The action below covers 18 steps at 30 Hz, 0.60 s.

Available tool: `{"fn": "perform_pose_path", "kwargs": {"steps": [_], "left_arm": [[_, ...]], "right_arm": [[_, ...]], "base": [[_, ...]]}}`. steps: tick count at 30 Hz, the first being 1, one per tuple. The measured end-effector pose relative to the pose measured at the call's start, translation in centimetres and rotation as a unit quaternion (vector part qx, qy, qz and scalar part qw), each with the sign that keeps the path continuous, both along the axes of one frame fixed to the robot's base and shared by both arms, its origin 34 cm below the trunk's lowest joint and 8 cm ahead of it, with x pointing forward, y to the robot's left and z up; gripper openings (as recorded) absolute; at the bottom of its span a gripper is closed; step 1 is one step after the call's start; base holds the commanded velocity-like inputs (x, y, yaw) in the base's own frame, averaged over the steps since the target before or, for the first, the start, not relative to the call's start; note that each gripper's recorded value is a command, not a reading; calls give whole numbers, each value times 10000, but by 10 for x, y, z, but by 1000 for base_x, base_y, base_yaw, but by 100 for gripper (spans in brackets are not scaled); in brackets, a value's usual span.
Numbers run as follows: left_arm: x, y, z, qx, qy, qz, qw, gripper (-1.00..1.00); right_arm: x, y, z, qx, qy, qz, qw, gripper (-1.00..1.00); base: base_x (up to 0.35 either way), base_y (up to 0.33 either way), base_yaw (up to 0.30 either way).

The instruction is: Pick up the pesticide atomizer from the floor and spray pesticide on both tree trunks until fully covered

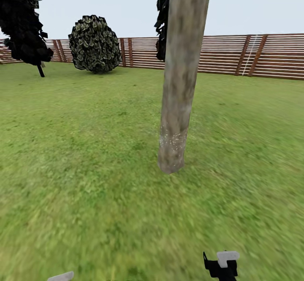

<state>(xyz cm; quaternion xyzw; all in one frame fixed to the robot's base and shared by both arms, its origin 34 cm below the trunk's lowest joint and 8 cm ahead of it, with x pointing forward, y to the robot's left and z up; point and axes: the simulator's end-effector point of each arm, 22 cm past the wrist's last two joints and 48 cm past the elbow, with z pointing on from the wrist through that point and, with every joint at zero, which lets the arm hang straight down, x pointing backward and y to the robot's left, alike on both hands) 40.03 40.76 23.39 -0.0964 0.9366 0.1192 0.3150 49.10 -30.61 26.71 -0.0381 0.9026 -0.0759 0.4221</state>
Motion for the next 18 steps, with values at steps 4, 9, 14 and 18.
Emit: {"fn": "perform_pose_path", "kwargs": {"steps": [4,9,14,18], "left_arm": [[-1,0,-1,0,13,0,10000,-100],[-2,0,-2,0,28,0,10000,-100],[-3,0,-3,0,44,0,10000,-100],[-4,0,-3,0,56,1,10000,-100]], "right_arm": [[-1,0,-1,0,12,2,10000,100],[-2,0,-2,1,27,1,10000,100],[-3,1,-3,6,43,2,10000,100],[-3,1,-4,7,55,2,10000,100]], "base": [[0,0,279],[0,0,279],[0,0,279],[0,0,279]]}}
